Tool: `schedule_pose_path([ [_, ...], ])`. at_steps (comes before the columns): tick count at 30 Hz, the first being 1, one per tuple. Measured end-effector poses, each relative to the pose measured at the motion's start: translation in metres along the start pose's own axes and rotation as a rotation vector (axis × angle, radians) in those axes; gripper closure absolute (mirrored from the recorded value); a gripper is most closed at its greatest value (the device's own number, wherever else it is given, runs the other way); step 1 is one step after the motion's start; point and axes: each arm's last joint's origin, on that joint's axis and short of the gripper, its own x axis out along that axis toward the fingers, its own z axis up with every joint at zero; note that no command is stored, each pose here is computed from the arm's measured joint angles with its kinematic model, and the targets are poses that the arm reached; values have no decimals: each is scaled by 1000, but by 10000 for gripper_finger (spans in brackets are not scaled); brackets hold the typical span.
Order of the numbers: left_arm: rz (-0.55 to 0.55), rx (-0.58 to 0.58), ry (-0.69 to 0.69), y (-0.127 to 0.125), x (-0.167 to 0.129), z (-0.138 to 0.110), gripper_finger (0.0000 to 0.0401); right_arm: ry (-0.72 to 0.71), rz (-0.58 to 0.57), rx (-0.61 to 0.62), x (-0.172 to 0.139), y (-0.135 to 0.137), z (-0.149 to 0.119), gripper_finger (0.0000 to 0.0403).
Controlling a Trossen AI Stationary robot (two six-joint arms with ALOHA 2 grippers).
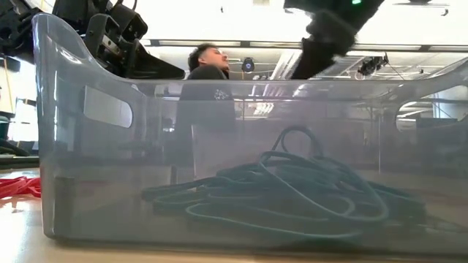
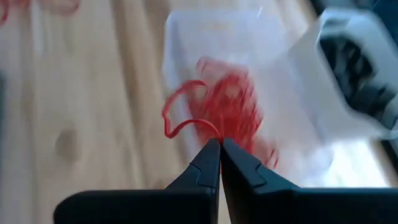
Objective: Sort rubber bands into baskets
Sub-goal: Put the red rubber band into the transparent bin
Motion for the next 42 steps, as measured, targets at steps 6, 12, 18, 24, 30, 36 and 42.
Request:
schedule_pose_path([
  [6, 0, -5, 0, 0, 0, 0, 401, -141, -40, -16, 19, -32, 26, 403],
  [12, 0, -8, 0, 0, 0, 0, 401, -163, -54, -35, 43, -61, 35, 403],
  [18, 0, -8, 0, 0, 0, 0, 401, -108, -26, -46, 76, -78, 30, 403],
  [24, 0, -8, 1, 0, 0, 0, 401, -49, -14, -55, 101, -85, 21, 403],
  [30, 1, 2, 1, 0, 0, 0, 401, -27, 20, -30, 114, -87, 17, 403],
  [36, 17, 1, 0, 1, 0, 0, 401, -4, 118, -25, 125, -83, 11, 402],
  [42, 23, 5, -1, 1, 0, 0, 401, -8, 161, -35, 124, -77, 11, 363],
])
